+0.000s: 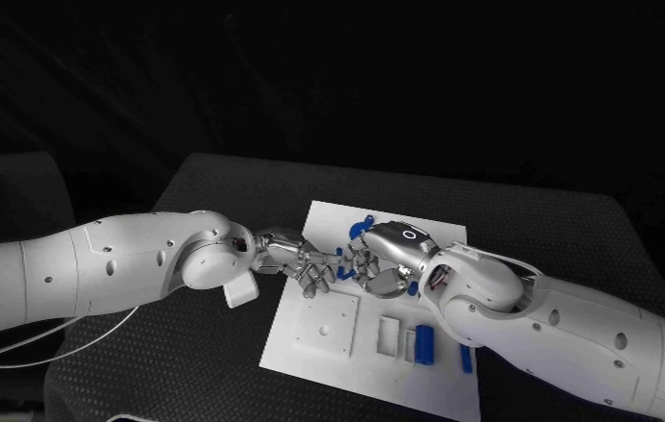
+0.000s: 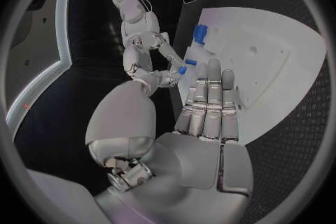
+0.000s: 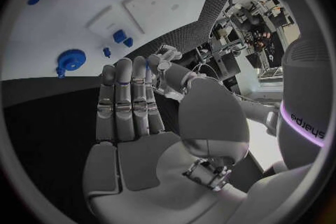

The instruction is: Assemble the parts on the task board

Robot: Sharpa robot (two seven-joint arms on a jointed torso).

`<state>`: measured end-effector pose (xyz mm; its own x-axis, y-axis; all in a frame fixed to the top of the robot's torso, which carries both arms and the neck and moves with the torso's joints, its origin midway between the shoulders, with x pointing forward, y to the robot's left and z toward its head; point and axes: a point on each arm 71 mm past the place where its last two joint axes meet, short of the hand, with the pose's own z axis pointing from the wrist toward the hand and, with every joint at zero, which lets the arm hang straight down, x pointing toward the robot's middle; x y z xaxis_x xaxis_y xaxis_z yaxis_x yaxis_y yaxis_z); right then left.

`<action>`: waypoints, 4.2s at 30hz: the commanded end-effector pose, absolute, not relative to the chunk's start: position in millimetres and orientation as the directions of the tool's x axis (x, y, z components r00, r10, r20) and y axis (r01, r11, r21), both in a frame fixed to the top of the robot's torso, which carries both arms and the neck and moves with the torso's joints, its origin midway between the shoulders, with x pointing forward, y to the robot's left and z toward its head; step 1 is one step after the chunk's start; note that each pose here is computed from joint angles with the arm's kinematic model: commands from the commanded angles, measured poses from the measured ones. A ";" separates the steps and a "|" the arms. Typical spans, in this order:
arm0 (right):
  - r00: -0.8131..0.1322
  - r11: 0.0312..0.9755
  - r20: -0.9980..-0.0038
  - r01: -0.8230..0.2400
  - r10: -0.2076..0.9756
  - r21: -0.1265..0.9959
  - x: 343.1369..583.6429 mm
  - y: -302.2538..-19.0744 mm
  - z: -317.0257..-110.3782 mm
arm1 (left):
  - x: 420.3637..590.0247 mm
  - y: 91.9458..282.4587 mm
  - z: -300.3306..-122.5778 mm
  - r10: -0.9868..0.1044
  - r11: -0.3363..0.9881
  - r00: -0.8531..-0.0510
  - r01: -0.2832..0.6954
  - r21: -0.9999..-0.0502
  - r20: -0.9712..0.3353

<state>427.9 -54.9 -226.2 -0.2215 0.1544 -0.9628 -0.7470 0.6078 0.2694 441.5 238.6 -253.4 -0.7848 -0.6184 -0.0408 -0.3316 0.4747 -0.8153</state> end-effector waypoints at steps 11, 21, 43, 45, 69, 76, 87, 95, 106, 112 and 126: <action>-0.212 0.598 -0.965 -0.758 0.154 0.262 426.2 -50.6 -224.1 | 439.4 230.4 -251.5 -0.625 0.437 -0.781 -0.331 -0.836 -0.018; -0.210 0.591 -0.966 -0.763 0.153 0.260 424.9 -47.7 -223.4 | 438.2 226.2 -251.7 -0.616 0.443 -0.787 -0.332 -0.833 -0.014; -0.215 0.587 -0.965 -0.766 0.150 0.262 424.2 -45.6 -223.3 | 439.2 225.2 -251.3 -0.620 0.439 -0.784 -0.324 -0.838 -0.022; -0.215 0.588 -0.965 -0.766 0.149 0.262 424.3 -45.7 -223.3 | 439.5 225.8 -251.4 -0.620 0.440 -0.784 -0.323 -0.838 -0.023; -0.235 0.577 -0.956 -0.762 0.174 0.293 422.9 -43.9 -222.1 | 439.3 224.4 -252.2 -0.600 0.513 -0.789 -0.253 -0.820 -0.132; -0.246 0.575 -0.953 -0.760 0.177 0.303 422.3 -45.0 -222.2 | 440.1 226.7 -252.4 -0.613 0.528 -0.773 -0.245 -0.813 -0.165; -0.282 0.589 -0.931 -0.721 0.231 0.364 428.3 -57.0 -223.6 | 440.6 229.5 -252.1 -0.614 0.542 -0.766 -0.232 -0.808 -0.192; -0.465 0.599 -0.771 -0.490 0.435 0.634 448.1 -82.6 -230.5 | 440.0 227.4 -250.8 -0.586 0.561 -0.776 -0.182 -0.808 -0.232; -0.681 0.498 -0.411 -0.077 0.606 0.864 472.2 -103.3 -244.8 | 440.0 222.9 -246.0 -0.506 0.611 -0.776 -0.016 -0.791 -0.376; -0.720 0.453 -0.233 0.125 0.653 0.883 472.2 -106.1 -252.0 | 439.6 217.0 -240.0 -0.409 0.651 -0.735 0.180 -0.737 -0.541; -0.768 0.492 -0.071 0.333 0.636 0.804 459.8 -92.3 -258.5 | 436.9 208.3 -231.2 -0.368 0.642 -0.649 0.340 -0.687 -0.666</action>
